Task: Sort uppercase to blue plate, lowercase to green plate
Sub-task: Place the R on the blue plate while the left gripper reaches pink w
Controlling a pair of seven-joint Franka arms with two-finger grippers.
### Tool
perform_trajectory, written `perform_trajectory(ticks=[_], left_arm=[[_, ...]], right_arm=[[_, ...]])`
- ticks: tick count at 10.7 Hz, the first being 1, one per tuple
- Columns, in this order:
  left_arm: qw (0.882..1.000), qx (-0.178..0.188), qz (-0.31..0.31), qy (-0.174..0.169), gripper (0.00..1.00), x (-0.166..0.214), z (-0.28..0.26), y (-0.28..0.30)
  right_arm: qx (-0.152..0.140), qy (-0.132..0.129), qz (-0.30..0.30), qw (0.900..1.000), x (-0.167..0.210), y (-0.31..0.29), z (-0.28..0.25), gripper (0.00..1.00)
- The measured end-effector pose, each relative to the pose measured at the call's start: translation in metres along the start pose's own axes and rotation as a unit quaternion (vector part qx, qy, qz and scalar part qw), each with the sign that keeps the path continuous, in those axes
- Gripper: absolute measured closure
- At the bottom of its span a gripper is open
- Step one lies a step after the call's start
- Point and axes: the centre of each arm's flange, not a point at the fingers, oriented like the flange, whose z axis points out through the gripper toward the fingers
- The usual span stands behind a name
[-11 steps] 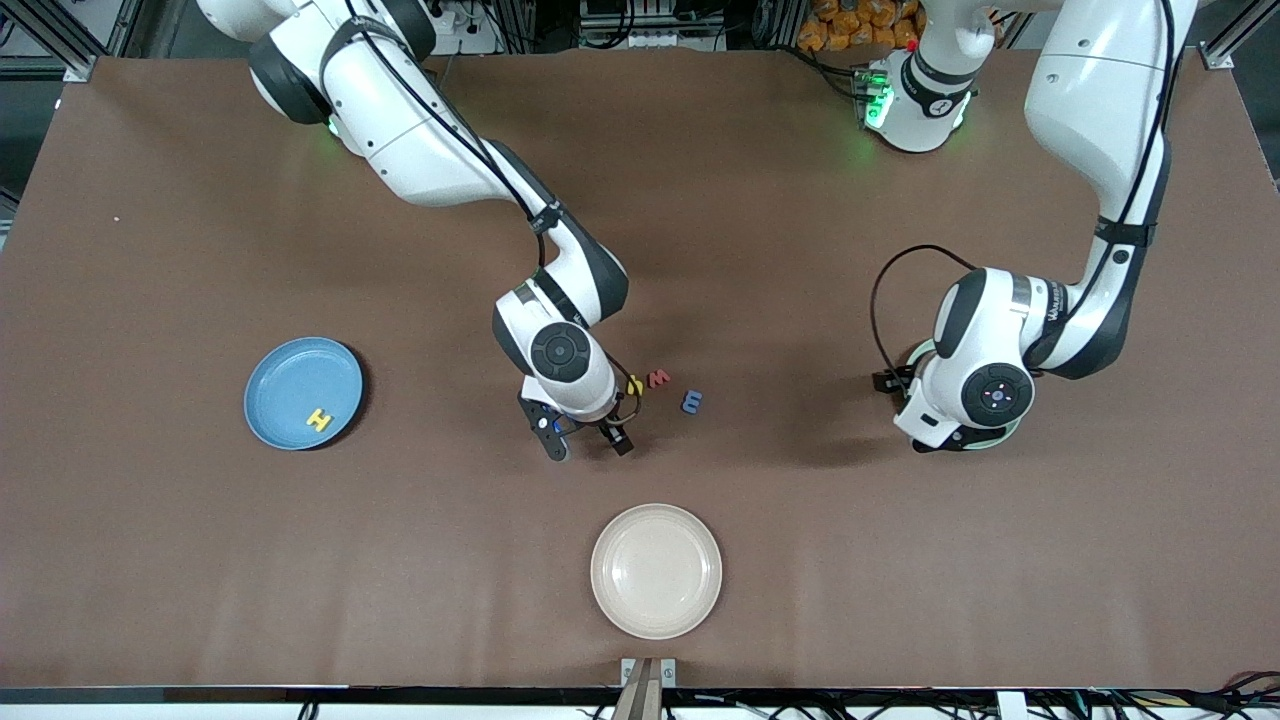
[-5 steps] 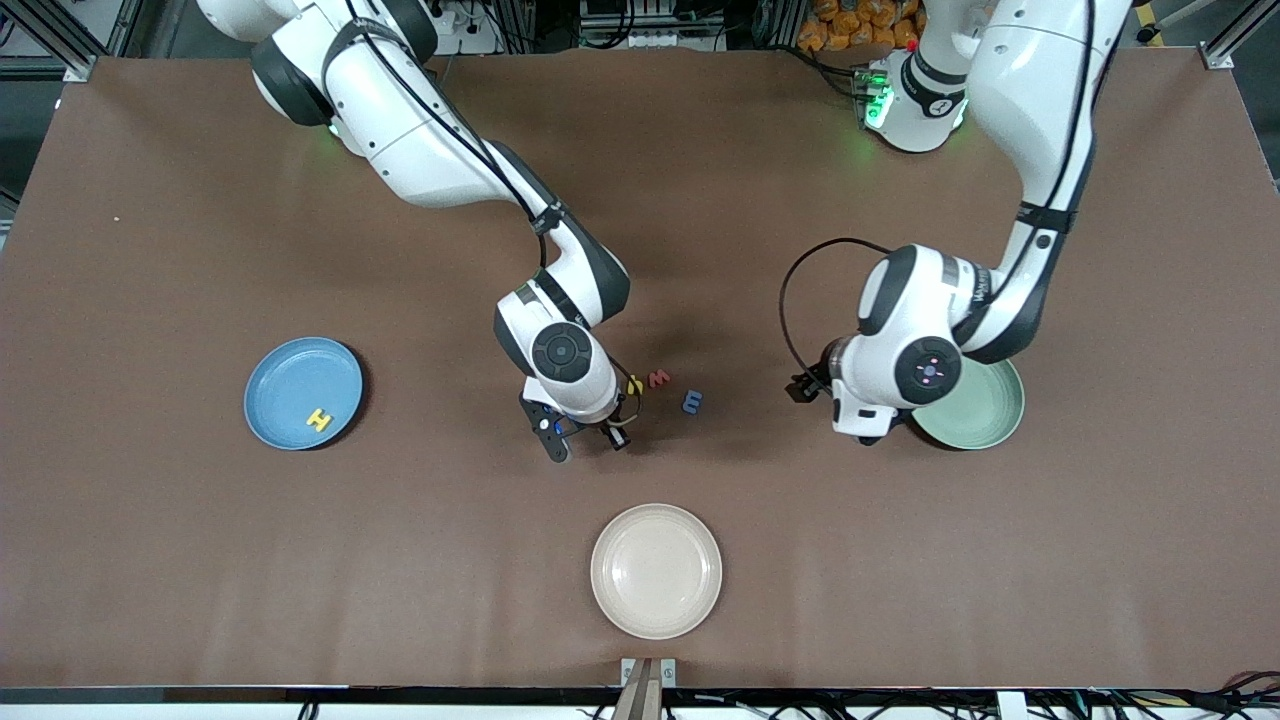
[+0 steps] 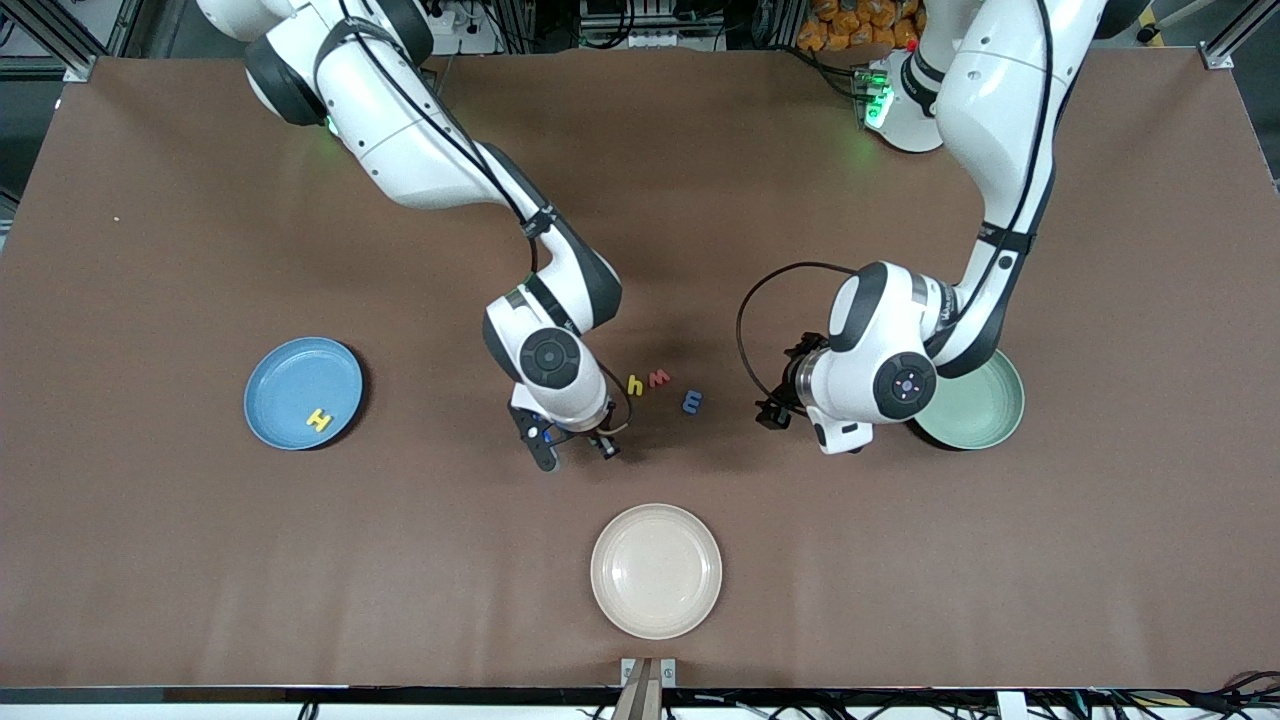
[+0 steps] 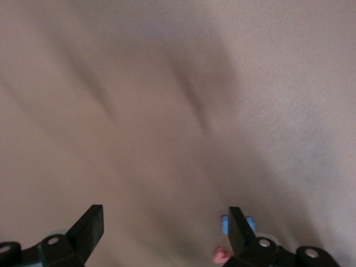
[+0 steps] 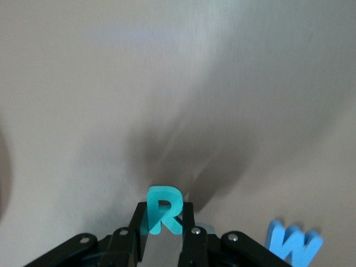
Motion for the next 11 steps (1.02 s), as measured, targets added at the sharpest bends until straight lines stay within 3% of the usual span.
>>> perform_trajectory(ticks=[3, 6, 7, 11], left_arm=[[0.996, -0.008, -0.091, -0.01, 0.01, -0.011, 0.01, 0.018], [0.994, -0.017, -0.094, -0.049, 0.01, -0.065, 0.017, 0.023], [0.994, -0.025, -0.09, -0.053, 0.05, -0.082, 0.02, 0.024], [0.993, -0.052, -0.082, -0.069, 0.05, -0.12, 0.046, 0.029]], right_arm=[[-0.045, 0.007, -0.059, 0.997, 0.09, 0.009, -0.026, 0.72], [-0.098, 0.006, -0.122, 0.988, 0.153, 0.034, -0.051, 0.72], [-0.108, 0.007, -0.144, 0.984, 0.163, 0.044, -0.054, 0.72], [-0.13, -0.017, -0.219, 0.967, 0.233, 0.108, -0.087, 0.72]])
